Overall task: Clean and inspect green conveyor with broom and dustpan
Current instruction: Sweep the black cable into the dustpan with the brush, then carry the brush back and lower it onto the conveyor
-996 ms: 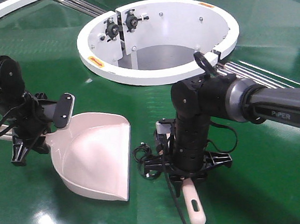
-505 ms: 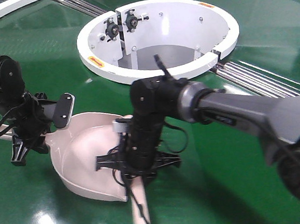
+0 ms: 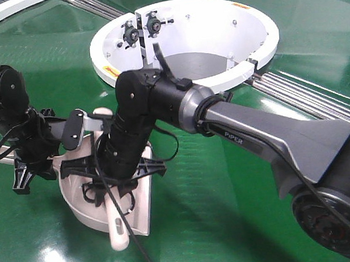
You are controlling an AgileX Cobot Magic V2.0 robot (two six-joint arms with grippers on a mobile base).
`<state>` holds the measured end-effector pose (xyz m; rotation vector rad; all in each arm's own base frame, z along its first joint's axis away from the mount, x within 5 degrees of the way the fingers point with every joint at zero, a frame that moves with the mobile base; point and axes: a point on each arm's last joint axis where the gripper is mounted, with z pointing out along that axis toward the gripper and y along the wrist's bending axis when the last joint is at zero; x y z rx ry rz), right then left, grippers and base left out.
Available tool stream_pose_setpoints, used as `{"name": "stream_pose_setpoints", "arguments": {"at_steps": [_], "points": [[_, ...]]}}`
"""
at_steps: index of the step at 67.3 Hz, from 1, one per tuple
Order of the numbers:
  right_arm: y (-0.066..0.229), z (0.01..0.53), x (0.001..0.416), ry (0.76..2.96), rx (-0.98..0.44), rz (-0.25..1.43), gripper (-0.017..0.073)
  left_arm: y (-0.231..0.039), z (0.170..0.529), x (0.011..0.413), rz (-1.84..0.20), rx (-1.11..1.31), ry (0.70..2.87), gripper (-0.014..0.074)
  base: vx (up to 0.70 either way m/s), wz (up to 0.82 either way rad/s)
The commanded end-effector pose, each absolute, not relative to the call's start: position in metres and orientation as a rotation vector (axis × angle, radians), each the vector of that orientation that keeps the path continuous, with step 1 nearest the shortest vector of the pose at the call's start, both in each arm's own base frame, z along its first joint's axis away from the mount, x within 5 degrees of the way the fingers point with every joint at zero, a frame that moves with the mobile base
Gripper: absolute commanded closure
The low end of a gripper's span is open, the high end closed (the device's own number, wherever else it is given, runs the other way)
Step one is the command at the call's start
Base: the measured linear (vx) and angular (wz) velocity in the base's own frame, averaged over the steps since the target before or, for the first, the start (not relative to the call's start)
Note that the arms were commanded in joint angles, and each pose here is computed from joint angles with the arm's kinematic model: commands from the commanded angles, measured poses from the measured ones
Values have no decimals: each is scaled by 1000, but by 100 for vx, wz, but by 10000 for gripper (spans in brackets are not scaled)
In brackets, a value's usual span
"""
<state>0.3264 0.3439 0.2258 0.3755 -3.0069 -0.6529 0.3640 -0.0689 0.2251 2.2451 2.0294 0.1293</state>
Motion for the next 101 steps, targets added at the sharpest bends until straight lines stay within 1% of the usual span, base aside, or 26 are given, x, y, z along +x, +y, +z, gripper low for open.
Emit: {"name": "stream_pose_setpoints", "arguments": {"at_steps": [1, 13, 22, 35, 42, 50, 52, 63, 72, 78, 85, 93, 101], "points": [[326, 279, 323, -3095, 412, -671, 562, -73, 248, 360, 162, 2228, 1975, 601, 0, 0], [303, 308, 328, -3238, 419, -599, 561, -73, 248, 360, 162, 2228, 1975, 601, 0, 0], [280, 331, 334, -3308, 377, -615, 561, -73, 248, 360, 162, 2228, 1975, 601, 0, 0], [245, 354, 341, -3374, 415, -626, 561, -73, 248, 360, 162, 2228, 1975, 601, 0, 0], [215, 357, 344, -3396, 377, -578, 561, -73, 248, 360, 162, 2228, 1975, 601, 0, 0], [175, 353, 345, -3402, 344, -494, 561, -73, 248, 360, 162, 2228, 1975, 601, 0, 0], [161, 351, 345, -3401, 323, -470, 561, -73, 248, 360, 162, 2228, 1975, 601, 0, 0], [108, 346, 339, -3402, 284, -385, 561, -73, 248, 360, 162, 2228, 1975, 601, 0, 0], [75, 340, 331, -3401, 275, -313, 561, -73, 248, 360, 162, 2228, 1975, 601, 0, 0], [60, 332, 328, -3386, 260, -251, 561, -73, 248, 360, 162, 2228, 1975, 601, 0, 0], [49, 317, 325, -3342, 237, -188, 561, -73, 248, 360, 162, 2228, 1975, 601, 0, 0], [45, 297, 321, -3298, 237, -111, 561, -73, 248, 360, 162, 2228, 1975, 601, 0, 0], [45, 278, 318, -3291, 213, -114, 561, -73, 248, 360, 162, 2228, 1975, 601, 0, 0]]}}
